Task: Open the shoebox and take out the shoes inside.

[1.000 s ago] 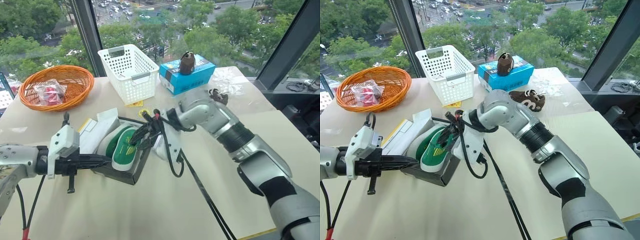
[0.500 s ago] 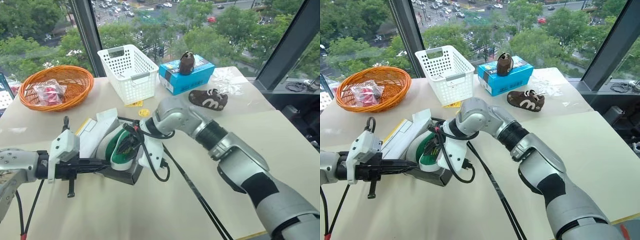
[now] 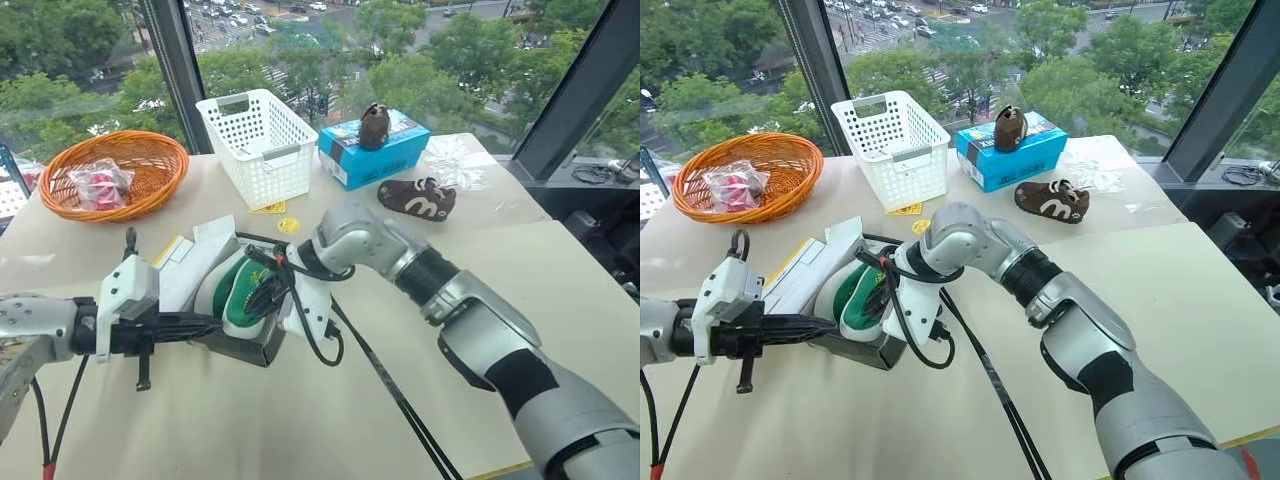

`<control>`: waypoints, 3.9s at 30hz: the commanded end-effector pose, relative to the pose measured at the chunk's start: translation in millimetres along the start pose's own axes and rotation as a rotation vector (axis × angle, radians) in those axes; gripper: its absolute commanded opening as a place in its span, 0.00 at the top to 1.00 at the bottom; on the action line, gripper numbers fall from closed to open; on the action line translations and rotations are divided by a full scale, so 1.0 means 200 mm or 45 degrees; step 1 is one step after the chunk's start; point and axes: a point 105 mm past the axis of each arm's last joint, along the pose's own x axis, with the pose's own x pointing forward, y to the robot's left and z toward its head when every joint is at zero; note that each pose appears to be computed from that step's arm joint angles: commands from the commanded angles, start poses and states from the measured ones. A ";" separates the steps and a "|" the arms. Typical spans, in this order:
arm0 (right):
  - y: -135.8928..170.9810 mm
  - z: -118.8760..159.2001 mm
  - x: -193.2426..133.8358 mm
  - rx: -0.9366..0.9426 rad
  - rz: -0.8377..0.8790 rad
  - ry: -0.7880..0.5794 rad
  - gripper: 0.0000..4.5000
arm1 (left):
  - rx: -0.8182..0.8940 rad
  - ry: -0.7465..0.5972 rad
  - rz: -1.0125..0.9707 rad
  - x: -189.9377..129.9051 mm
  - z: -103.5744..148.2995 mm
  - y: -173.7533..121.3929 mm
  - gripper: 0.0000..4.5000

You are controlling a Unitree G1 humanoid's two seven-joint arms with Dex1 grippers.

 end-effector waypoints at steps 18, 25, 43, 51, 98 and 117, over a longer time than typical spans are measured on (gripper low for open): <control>-0.22 -0.26 -0.70 0.259 -0.547 0.605 0.99 | 0.066 -0.011 -0.041 0.02 0.05 0.02 1.00; 0.24 -0.27 -0.81 0.392 -0.177 0.853 0.99 | 0.068 -0.008 -0.044 0.02 0.05 0.02 1.00; 0.91 -0.26 -0.60 0.799 0.156 1.015 0.56 | 0.060 -0.031 0.007 0.01 0.06 0.03 1.00; 0.67 -0.17 -0.74 0.973 -0.025 0.890 0.43 | 0.034 -0.048 0.139 -0.05 0.06 0.06 1.00; -0.01 -0.32 0.33 0.115 0.175 0.446 0.43 | -0.168 -0.051 0.537 -0.26 -0.04 -0.04 1.00; 0.28 -0.33 0.32 0.408 0.216 0.383 1.00 | -0.143 -0.063 0.484 -0.22 -0.01 0.01 1.00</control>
